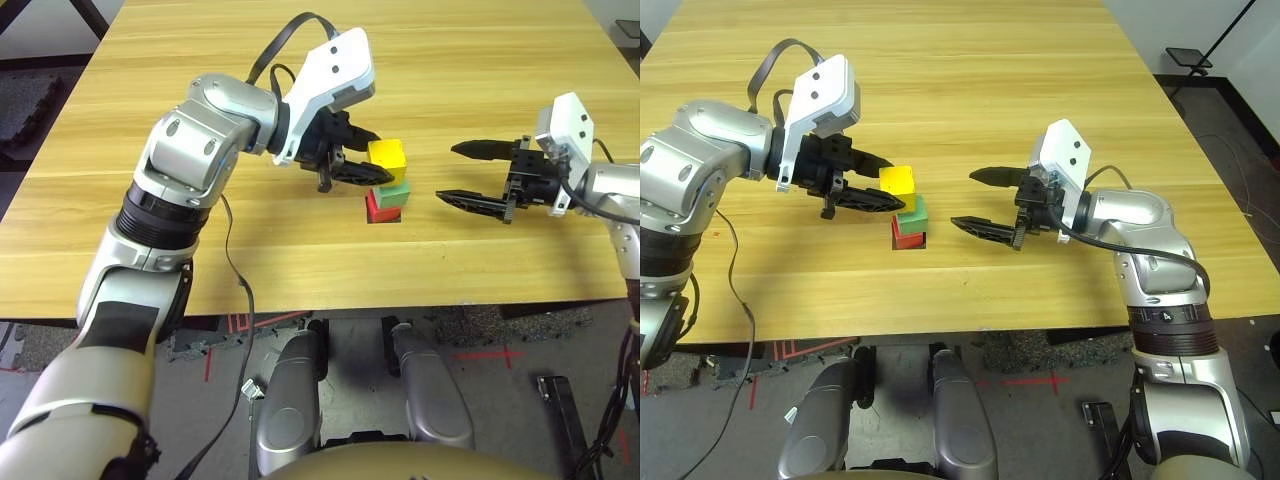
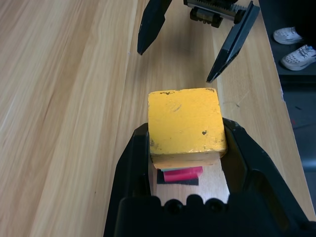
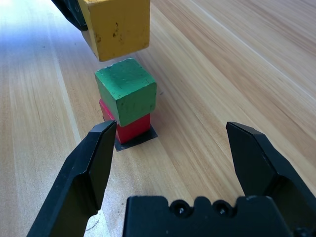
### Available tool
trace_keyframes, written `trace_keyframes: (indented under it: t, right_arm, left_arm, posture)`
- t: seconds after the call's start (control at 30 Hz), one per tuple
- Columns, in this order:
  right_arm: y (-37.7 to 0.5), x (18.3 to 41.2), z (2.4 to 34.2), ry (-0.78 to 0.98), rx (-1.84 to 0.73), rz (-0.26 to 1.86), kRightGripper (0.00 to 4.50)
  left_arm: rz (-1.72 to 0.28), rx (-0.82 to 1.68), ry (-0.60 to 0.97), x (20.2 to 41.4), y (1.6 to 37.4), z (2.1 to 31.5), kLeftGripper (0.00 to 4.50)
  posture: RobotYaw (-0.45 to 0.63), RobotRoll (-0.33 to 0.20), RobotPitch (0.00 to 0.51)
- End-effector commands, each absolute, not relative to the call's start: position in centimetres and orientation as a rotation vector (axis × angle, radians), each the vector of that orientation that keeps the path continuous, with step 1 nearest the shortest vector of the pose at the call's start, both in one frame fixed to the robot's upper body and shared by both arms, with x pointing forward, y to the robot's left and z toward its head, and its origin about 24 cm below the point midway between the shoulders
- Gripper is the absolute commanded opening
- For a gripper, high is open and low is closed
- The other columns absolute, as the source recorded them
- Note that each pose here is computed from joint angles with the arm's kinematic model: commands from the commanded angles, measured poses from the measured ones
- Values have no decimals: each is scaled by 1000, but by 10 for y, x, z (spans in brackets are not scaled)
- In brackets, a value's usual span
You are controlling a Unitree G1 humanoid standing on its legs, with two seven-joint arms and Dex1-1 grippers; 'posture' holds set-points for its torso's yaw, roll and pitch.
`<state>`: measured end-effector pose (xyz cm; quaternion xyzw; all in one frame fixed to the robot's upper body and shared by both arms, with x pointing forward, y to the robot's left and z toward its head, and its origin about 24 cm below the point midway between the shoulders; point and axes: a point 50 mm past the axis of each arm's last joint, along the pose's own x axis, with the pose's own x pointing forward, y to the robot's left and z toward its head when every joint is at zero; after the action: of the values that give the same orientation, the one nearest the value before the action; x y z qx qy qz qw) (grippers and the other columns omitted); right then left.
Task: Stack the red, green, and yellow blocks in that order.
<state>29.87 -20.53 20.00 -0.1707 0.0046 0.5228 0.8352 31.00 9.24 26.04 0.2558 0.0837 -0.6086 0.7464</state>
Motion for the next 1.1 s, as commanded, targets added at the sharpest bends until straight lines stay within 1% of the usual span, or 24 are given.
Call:
trace_keyframes:
  t: [0.03, 0.67, 1.1]
  right_arm:
    - [-207, 297, 199, 4, -357, 1104, 4500]
    - [-203, 299, 199, -1, -353, 1124, 4500]
    - [-201, 299, 198, -4, -348, 1127, 4500]
  left_arm:
    - [-1327, 579, 201, 311, 89, 257, 2038]
    - [-1320, 580, 222, 312, 83, 243, 2038]
    - [-1320, 600, 232, 315, 82, 235, 2038]
  posture:
    - [218, 119, 263]
    - [224, 115, 248]
    - [221, 115, 250]
